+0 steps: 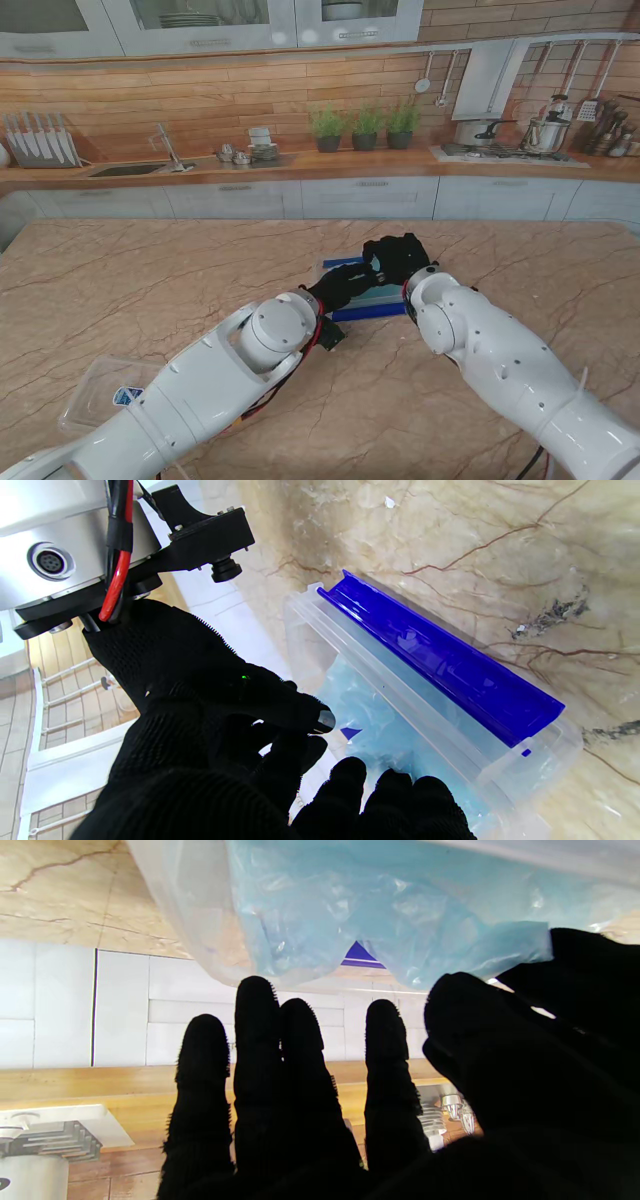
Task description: Fold the bubble film and place it into the plastic crate
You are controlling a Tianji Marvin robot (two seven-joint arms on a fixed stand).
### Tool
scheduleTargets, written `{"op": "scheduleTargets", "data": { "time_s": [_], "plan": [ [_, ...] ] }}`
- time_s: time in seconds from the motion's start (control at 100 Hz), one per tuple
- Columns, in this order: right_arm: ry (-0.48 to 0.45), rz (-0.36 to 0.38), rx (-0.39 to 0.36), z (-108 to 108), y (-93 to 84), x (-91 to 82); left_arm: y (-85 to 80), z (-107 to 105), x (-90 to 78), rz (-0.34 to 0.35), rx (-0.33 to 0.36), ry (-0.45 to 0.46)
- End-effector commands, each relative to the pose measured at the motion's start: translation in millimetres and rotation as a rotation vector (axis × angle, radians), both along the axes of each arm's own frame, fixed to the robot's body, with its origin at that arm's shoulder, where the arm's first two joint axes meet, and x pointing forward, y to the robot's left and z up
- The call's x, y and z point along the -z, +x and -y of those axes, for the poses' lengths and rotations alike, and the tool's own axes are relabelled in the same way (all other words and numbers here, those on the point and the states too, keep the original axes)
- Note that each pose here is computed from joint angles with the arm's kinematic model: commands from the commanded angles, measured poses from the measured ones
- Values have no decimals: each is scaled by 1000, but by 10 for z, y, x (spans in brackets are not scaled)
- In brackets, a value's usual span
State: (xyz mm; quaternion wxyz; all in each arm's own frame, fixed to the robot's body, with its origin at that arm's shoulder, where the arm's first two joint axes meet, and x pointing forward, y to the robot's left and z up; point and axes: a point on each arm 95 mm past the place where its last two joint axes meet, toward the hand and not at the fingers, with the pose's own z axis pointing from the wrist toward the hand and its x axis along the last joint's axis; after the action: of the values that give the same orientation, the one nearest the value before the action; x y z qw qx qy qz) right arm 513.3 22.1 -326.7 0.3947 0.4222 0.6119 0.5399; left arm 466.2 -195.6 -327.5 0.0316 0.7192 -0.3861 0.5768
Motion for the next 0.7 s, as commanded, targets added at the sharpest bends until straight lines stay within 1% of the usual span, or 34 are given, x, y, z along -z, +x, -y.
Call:
{"op": "scheduleTargets", "data": {
  "time_s": [0.0, 0.27, 0.4, 0.55, 0.69],
  "plan": [
    [8, 15, -7, -33, -8, -41, -43, -2, 18, -9, 3, -14],
    [34, 38, 4, -55, -13, -23, -63, -30, -17, 10, -1, -22],
    [56, 49, 11, -98, 3, -6, -68, -29, -20, 6, -1, -25],
    [55, 57, 11, -160, 31, 29, -82, -34, -25, 1, 1, -34],
    [53, 69, 18, -224, 70, 69, -92, -48, -40, 10, 2, -39]
  ]
}}
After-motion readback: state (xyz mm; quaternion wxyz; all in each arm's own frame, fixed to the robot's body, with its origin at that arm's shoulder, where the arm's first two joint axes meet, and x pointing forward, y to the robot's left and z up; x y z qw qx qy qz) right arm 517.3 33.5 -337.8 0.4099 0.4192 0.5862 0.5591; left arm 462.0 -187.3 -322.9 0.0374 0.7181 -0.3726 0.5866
